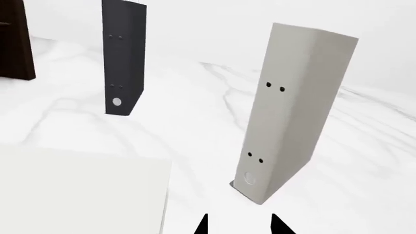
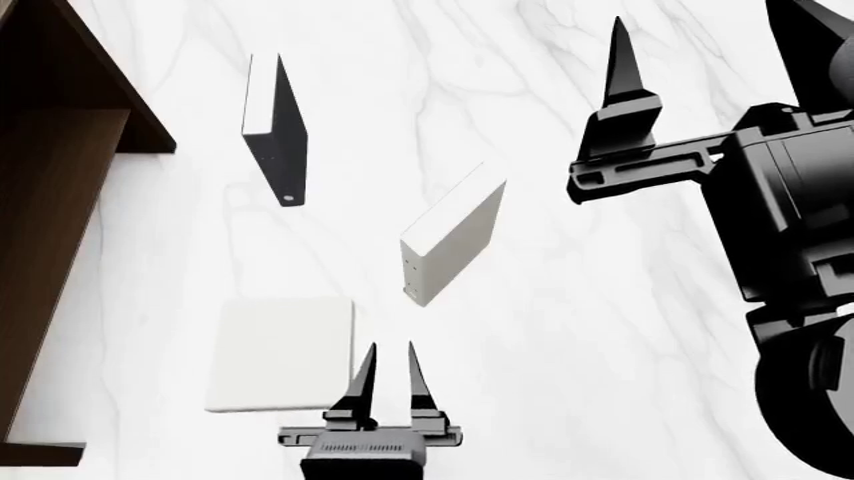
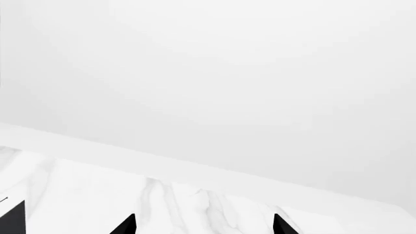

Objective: Pick up the book on the right and place it under the cabinet shelf.

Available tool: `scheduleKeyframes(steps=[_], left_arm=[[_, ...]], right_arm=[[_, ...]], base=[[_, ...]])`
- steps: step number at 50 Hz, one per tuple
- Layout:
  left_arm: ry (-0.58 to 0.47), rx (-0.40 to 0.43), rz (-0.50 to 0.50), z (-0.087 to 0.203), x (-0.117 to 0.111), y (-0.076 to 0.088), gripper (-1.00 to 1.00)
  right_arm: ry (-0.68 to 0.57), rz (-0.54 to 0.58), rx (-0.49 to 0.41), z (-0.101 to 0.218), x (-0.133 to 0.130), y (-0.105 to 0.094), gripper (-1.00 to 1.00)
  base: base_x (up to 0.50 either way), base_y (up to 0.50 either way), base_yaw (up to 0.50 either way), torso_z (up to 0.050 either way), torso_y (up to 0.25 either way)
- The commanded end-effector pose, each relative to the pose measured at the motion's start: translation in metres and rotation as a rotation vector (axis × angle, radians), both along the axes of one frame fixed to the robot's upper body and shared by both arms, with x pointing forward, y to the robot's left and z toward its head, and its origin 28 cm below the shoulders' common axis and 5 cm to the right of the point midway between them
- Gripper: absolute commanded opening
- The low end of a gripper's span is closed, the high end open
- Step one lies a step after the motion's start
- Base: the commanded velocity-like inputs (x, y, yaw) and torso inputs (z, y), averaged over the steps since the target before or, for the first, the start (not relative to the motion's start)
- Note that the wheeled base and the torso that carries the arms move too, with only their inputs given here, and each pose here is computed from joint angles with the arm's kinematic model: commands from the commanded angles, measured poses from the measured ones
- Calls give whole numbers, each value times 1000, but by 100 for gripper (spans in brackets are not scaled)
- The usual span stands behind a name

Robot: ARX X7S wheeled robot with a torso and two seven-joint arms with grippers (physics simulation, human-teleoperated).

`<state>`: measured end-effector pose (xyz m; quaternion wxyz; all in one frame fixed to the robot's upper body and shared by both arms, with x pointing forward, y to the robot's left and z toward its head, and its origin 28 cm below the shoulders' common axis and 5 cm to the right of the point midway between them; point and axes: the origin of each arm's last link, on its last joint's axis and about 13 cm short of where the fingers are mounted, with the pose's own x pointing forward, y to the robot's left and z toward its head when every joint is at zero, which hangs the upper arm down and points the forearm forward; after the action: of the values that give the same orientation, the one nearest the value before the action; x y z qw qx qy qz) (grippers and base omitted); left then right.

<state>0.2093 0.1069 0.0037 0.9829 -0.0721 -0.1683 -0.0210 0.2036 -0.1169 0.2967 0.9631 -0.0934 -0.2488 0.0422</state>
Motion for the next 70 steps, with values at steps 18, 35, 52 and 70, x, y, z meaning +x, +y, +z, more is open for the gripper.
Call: scheduleKeyframes(steps=[18,35,52,70], left_arm=[[297,-339,392,-17,32,83,100],[283,-346,433,-11,36,92,100],[269,-357,478,-8,40,100,100],[270,-386,534,-8,45,109,100]], right_arm=[[6,-3,-3,-3,-1,1,100],[13,-10,1,-6,-4,-1,100],[14,-13,-1,-6,-4,-1,100],[15,-20,-10,-3,-6,-2,100]], base=[[7,3,3,-4,-7],[5,4,4,-4,-6],[5,4,5,-2,-6],[4,4,5,-3,-6]])
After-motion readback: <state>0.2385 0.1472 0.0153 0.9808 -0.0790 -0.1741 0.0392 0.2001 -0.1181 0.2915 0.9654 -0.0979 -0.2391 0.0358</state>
